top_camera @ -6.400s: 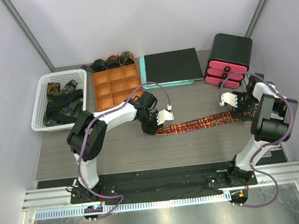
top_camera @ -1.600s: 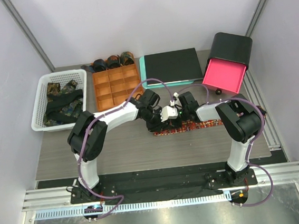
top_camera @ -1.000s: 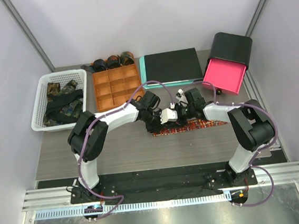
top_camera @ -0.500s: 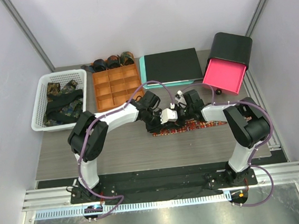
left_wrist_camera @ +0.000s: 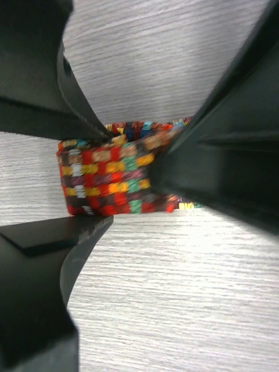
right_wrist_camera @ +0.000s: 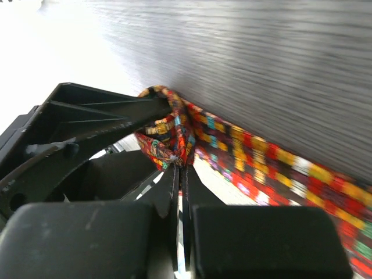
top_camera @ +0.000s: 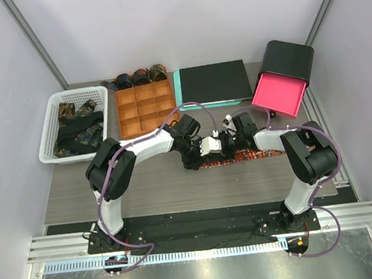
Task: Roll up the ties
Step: Roll the tie at the center of the board.
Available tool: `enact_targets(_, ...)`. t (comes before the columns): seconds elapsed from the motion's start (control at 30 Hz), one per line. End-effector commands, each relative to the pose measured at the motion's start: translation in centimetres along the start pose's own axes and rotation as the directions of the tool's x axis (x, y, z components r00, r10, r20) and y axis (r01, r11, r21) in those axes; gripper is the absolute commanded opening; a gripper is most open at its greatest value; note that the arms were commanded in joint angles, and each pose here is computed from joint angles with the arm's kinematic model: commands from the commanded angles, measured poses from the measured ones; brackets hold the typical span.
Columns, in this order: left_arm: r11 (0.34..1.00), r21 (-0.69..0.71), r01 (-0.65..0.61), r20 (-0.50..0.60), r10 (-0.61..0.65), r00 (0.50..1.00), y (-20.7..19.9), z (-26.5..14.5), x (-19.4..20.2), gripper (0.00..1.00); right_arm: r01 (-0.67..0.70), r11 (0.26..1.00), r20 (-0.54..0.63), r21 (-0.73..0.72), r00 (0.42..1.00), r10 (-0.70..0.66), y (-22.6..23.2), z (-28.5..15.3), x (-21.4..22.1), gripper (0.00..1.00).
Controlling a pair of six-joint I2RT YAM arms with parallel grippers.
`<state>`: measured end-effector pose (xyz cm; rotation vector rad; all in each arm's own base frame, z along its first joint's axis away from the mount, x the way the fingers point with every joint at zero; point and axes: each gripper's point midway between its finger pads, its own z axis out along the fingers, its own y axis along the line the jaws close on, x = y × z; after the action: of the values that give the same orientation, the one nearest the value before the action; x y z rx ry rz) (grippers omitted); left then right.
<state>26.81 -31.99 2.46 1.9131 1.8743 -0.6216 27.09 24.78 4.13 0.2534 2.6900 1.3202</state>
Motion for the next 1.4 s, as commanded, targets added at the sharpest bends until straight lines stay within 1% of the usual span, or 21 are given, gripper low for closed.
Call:
enact_targets(0.0, 0.999, 0.031, 0.027, -0.050, -0.025, 0.998, -0.7, 0.1, 1.7, 0.55, 0.007, 0.999, 0.004, 0.034, 1.000, -0.008, -1.0, -0.8, -0.2, 0.01)
enact_targets(0.03, 0.999, 0.027, 0.030, -0.044, -0.028, 0.999, -0.5, -0.1, 1.7, 0.58, -0.007, 0.999, -0.002, 0.048, 1.000, 0.007, -1.7, -0.5, -0.3, 0.01)
enact_targets(0.2, 0.995, -0.018, 0.094, 0.070, -0.092, 0.993, 0.8, -2.6, 0.5, 0.67, -0.007, 0.993, 0.007, 0.115, 1.000, 0.006, -3.9, -0.1, -1.4, 0.01)
enact_targets(0.27, 0.995, -0.019, 0.102, 0.097, -0.100, 0.990, 0.8, -2.9, 0.5, 0.70, -0.013, 0.990, 0.006, 0.138, 1.000, 0.012, -4.6, 0.1, -1.8, 0.01)
enact_targets(0.33, 0.996, -0.034, 0.086, 0.128, -0.081, 0.989, 1.0, -3.1, 0.0, 0.73, -0.019, 0.986, 0.004, 0.166, 1.000, 0.018, -5.3, 0.2, -1.8, 0.01)
enact_targets(0.47, 0.996, -0.027, 0.088, 0.150, -0.083, 0.985, 1.4, -2.5, -0.7, 0.75, -0.031, 0.980, -0.002, 0.198, 0.999, 0.032, -6.1, 0.5, -1.9, 0.01)
enact_targets(0.67, 0.998, -0.043, 0.043, 0.130, -0.037, 0.991, 1.6, -0.9, -1.2, 0.74, -0.038, 0.976, -0.025, 0.215, 0.999, 0.045, -6.6, 0.6, -1.2, 0.01)
enact_targets(0.8, 0.999, -0.022, 0.031, 0.119, -0.029, 0.992, 1.2, -0.1, -1.3, 0.71, -0.035, 0.978, -0.034, 0.204, 0.999, 0.043, -6.3, 0.7, -0.9, 0.01)
enact_targets(0.9, 0.999, -0.010, 0.031, 0.130, -0.030, 0.991, 1.0, -0.1, -1.6, 0.63, -0.036, 0.982, -0.034, 0.186, 0.999, 0.043, -5.8, 0.7, -0.7, 0.01)
enact_targets(0.93, 1.000, -0.010, 0.028, 0.133, -0.027, 0.991, 1.0, -0.1, -1.8, 0.56, -0.033, 0.983, -0.035, 0.179, 0.999, 0.040, -5.6, 0.8, -0.6, 0.01)
enact_targets(1.0, 1.000, -0.017, 0.024, 0.142, -0.021, 0.990, 1.1, -0.5, -2.1, 0.47, -0.033, 0.984, -0.035, 0.174, 0.999, 0.039, -5.5, 0.8, -0.6, 0.01)
enact_targets(1.03, 1.000, -0.025, 0.017, 0.150, -0.013, 0.989, 1.2, -0.8, -2.5, 0.40, -0.032, 0.985, -0.038, 0.170, 0.998, 0.039, -5.4, 0.8, -0.5, 0.01)
enact_targets(1.07, 0.999, -0.036, 0.012, 0.162, -0.006, 0.987, 1.3, -1.5, -2.9, 0.38, -0.029, 0.985, -0.040, 0.170, 0.999, 0.036, -5.3, 0.9, -0.4, 0.01)
enact_targets(1.13, 1.000, -0.027, 0.004, 0.177, 0.001, 0.984, 1.0, -2.1, -3.5, 0.35, -0.028, 0.986, -0.042, 0.166, 0.998, 0.036, -5.1, 1.1, -0.4, 0.01)
enact_targets(1.2, 1.000, -0.017, 0.002, 0.201, 0.002, 0.980, 0.8, -2.7, -4.3, 0.36, -0.022, 0.987, -0.047, 0.158, 0.998, 0.030, -4.9, 1.6, -0.3, 0.01)
enact_targets(1.37, 1.000, 0.003, 0.009, 0.227, -0.009, 0.974, 0.5, -2.5, -6.3, 0.42, -0.028, 0.989, -0.051, 0.146, 0.998, 0.036, -4.2, 2.2, -0.1, 0.01)
